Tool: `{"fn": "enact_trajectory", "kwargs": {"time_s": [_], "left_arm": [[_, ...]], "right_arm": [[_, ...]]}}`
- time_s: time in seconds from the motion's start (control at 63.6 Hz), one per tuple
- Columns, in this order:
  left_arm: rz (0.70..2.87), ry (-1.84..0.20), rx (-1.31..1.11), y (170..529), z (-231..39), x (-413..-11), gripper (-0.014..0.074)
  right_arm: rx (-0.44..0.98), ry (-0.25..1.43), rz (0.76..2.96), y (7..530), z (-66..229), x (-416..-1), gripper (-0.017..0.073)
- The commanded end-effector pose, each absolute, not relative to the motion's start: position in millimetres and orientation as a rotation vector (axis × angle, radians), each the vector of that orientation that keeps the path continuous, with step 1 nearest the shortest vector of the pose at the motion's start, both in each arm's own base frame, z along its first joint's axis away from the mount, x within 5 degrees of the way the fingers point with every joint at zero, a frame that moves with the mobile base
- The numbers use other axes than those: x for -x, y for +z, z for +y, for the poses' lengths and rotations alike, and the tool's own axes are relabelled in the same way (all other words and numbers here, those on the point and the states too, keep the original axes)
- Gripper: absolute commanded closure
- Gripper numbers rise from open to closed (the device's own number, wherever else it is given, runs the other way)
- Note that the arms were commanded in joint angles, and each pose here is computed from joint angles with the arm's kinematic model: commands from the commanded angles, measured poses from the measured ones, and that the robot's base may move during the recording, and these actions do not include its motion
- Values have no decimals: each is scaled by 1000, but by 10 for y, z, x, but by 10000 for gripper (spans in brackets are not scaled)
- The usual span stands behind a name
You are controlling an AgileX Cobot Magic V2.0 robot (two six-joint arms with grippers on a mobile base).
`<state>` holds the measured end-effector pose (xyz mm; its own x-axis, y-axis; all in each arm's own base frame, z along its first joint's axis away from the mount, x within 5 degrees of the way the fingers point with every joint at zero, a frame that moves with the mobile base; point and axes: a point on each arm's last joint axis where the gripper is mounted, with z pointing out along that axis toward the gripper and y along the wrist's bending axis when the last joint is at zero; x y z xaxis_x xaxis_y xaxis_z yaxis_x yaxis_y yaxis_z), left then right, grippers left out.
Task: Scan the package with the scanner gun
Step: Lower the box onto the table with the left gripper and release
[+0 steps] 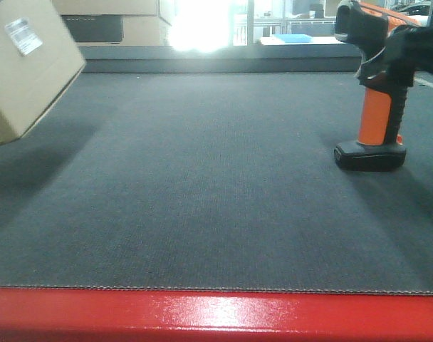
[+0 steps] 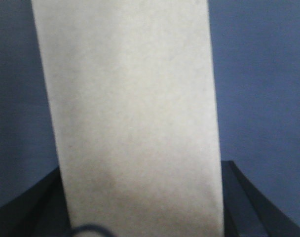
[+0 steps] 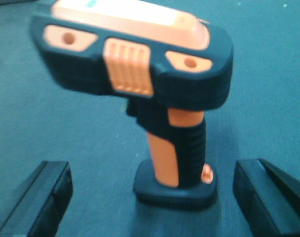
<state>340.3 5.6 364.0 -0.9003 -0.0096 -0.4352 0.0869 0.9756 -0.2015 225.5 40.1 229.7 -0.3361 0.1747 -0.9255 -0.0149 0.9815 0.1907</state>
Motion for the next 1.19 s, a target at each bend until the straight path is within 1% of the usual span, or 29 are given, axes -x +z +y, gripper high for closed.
{"fn": "enact_trajectory", "kwargs": {"time_s": [0.0, 0.047, 0.126, 0.189, 0.251, 0.267, 0.361, 0.377, 0.424, 0.456, 0.629, 0.754, 0.864, 0.927, 0.99, 1.069, 1.084, 1.179], "left_arm": [[2695, -184, -68, 3607, 56, -3482, 705], [2713, -129, -90, 3562, 32, -3508, 705], [2741, -91, -122, 3474, -25, -3562, 705], [2759, -91, -144, 3408, -76, -3602, 705], [2774, -95, -158, 3352, -113, -3634, 705], [2777, -92, -158, 3341, -109, -3641, 705], [2797, -88, -162, 3270, -114, -3680, 705], [2800, -89, -162, 3258, -115, -3687, 705], [2813, -78, -165, 3213, -107, -3711, 705], [2821, -69, -167, 3184, -102, -3726, 705], [2849, -56, -170, 3079, -93, -3779, 705], [2849, -26, -185, 3079, -97, -3778, 705], [2849, -28, -185, 3079, -98, -3778, 693], [2849, -28, -185, 3079, -98, -3778, 636], [2847, -28, -185, 3089, -98, -3774, 540], [2835, -27, -184, 3134, -98, -3751, 382], [2830, -26, -184, 3151, -97, -3742, 335], [2806, -25, -181, 3240, -97, -3700, 129]], "right_arm": [[-108, 218, 1895, 2408, 386, -2142, 8], [-106, 232, 1873, 2481, 381, -2087, 38], [-100, 248, 1839, 2582, 371, -2006, 139], [-97, 263, 1804, 2672, 359, -1931, 267], [-94, 272, 1769, 2748, 348, -1866, 444], [-92, 272, 1762, 2763, 345, -1855, 500], [-28, 227, 1726, 2832, 332, -1793, 718], [-11, 213, 1721, 2841, 331, -1786, 727], [44, 166, 1706, 2865, 326, -1765, 712], [55, 149, 1700, 2873, 314, -1759, 712], [-24, 92, 1747, 2882, 142, -1779, 713], [-87, 55, 1795, 2955, 0, -1801, 713], [-102, 27, 1812, 3043, -74, -1812, 713], [-78, 3, 1809, 3080, -84, -1817, 713], [-64, -5, 1810, 3098, -82, -1819, 713], [-57, 0, 1824, 3100, -75, -1818, 713], [-55, -1, 1826, 3098, -75, -1818, 713], [-54, 1, 1833, 3092, -73, -1816, 713]]}}
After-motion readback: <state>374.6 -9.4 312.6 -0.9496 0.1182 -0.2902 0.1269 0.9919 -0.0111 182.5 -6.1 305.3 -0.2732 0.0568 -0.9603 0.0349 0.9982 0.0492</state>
